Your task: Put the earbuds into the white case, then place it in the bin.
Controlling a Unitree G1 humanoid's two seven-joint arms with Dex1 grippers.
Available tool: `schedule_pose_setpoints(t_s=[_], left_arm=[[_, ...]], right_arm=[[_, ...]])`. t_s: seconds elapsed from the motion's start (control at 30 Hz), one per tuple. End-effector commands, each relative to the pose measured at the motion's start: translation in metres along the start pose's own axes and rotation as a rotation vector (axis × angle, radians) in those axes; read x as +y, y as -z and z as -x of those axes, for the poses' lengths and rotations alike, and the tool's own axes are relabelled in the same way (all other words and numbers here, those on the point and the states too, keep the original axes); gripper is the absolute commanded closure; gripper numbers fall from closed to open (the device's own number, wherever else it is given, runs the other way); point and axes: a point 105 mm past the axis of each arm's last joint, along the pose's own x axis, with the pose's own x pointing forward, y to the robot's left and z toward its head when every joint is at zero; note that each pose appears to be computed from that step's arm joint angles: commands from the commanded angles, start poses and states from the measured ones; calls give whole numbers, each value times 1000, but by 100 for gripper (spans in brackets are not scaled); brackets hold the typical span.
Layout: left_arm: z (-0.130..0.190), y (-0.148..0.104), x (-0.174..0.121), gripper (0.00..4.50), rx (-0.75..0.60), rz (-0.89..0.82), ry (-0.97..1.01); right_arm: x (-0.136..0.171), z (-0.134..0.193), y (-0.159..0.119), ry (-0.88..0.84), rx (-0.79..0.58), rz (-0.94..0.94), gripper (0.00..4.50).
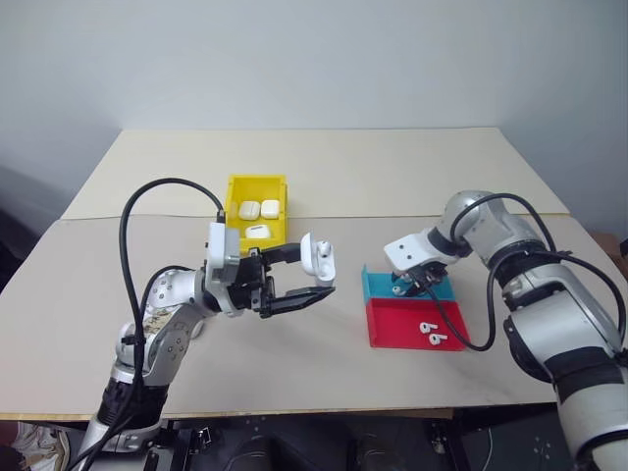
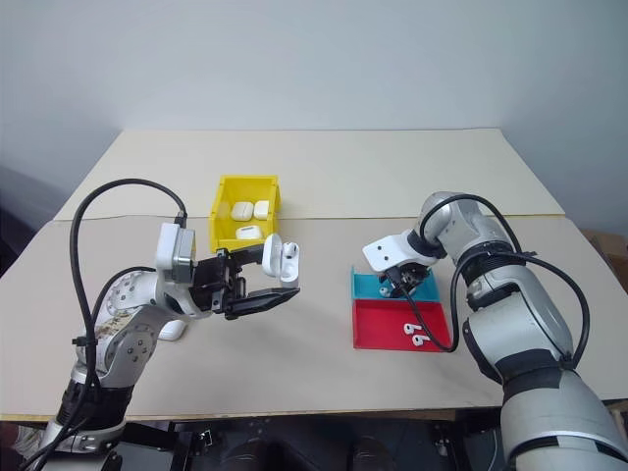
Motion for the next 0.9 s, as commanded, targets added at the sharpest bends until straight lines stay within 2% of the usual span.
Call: schedule_pose_setpoints(t_s=[0.03, 0.37, 0.4, 0.47, 0.53, 0.6, 0.8, 0.9], left_arm=[[0, -11, -3, 174, -16, -48, 9], [1, -11, -2, 174, -9, -55, 8], [1, -11, -2, 174, -8, -56, 7], [1, -11, -2, 174, -6, -56, 6], [1, -10, -2, 174, -2, -56, 4], [1, -10, -2, 174, 1, -56, 3], [1, -9, -2, 174, 4, -50, 13], [1, -11, -1, 174, 0, -46, 31]], right_arm=[[-6, 7, -1, 41, 4, 18, 211], [-1, -2, 3, 22, 17, 22, 211], [1, -4, 3, 17, 17, 26, 241], [2, -6, 3, 12, 15, 30, 271], [1, -8, 1, 17, -9, 4, 346], [-1, -9, -1, 32, -46, -36, 387], [-6, 6, -6, 101, -152, -117, 387], [-15, 44, -14, 224, -311, -198, 387]])
